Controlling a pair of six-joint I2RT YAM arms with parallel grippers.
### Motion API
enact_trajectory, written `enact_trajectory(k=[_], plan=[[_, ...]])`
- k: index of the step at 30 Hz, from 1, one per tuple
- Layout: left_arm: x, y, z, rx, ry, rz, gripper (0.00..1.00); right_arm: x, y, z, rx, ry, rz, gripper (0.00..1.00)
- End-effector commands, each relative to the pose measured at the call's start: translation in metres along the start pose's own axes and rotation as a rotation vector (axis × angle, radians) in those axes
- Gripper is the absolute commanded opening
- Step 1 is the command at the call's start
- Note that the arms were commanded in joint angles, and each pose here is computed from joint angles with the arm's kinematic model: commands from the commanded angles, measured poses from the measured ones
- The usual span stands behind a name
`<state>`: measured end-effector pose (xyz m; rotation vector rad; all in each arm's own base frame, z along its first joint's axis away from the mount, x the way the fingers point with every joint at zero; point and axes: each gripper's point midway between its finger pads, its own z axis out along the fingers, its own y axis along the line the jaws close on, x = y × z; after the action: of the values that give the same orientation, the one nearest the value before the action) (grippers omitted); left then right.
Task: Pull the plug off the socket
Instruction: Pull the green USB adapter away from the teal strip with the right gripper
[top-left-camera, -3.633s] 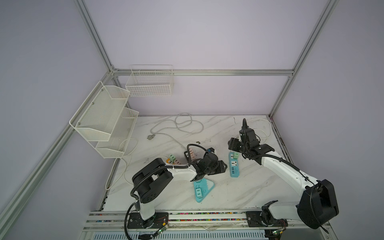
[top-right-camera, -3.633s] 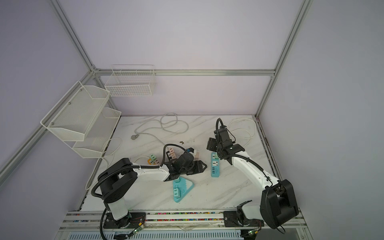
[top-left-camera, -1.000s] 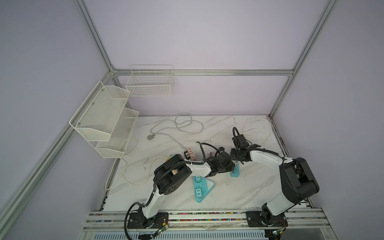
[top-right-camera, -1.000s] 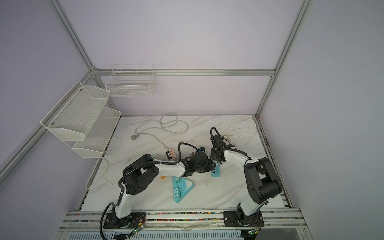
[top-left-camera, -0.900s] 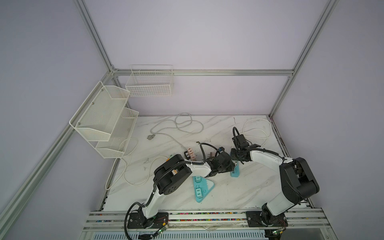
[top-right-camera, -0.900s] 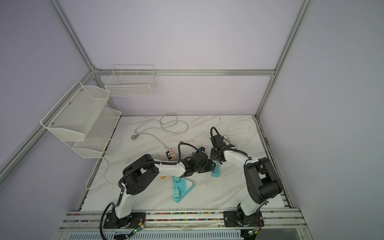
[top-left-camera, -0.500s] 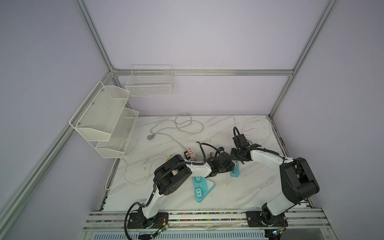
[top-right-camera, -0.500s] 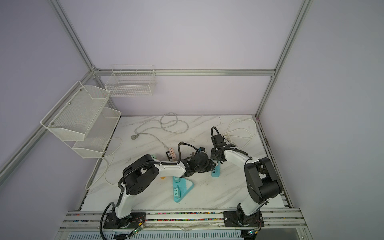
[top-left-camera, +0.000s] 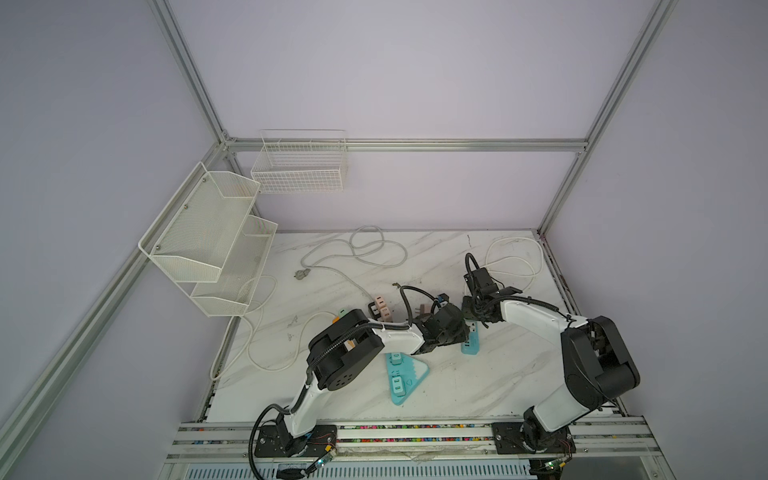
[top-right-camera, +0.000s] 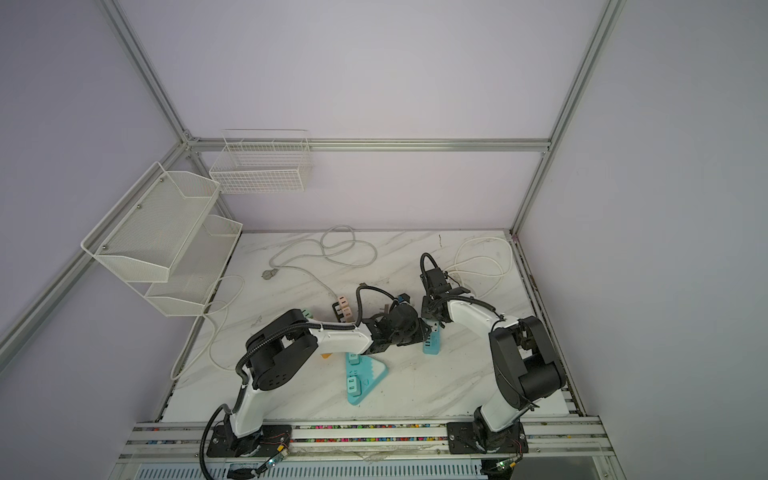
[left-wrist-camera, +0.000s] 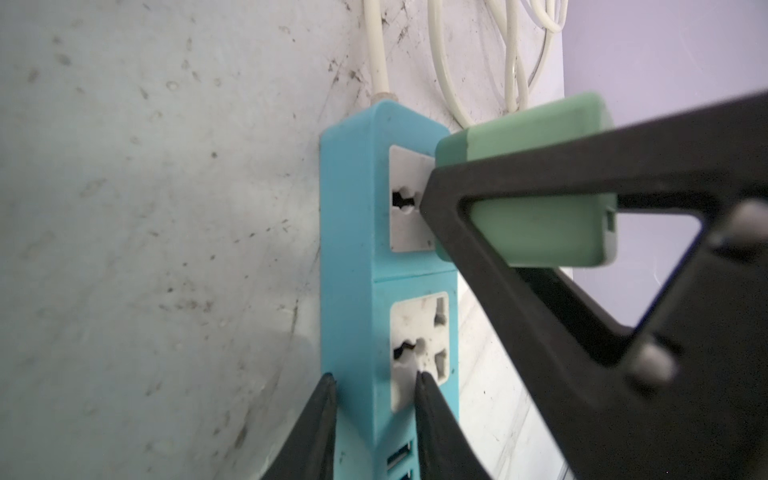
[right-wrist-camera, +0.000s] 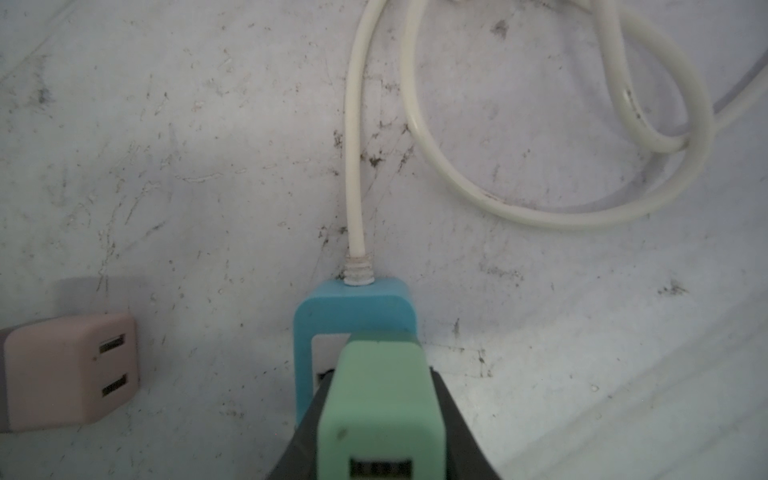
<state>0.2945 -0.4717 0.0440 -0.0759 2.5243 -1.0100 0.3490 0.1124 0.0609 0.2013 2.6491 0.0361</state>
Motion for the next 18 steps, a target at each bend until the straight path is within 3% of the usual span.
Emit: enact_trajectory(k=[1,18], plan=[[0.042,0.055,0.016,-0.185,0.123,0.010,0.30,-0.020,0.004,-0.019,-0.012,-0.067,0.025,0.10],[0.021,0.016,0.010,-0.116,0.087,0.075,0.32,-0.049,0.008,-0.076,-0.122,-0.197,0.087,0.10]])
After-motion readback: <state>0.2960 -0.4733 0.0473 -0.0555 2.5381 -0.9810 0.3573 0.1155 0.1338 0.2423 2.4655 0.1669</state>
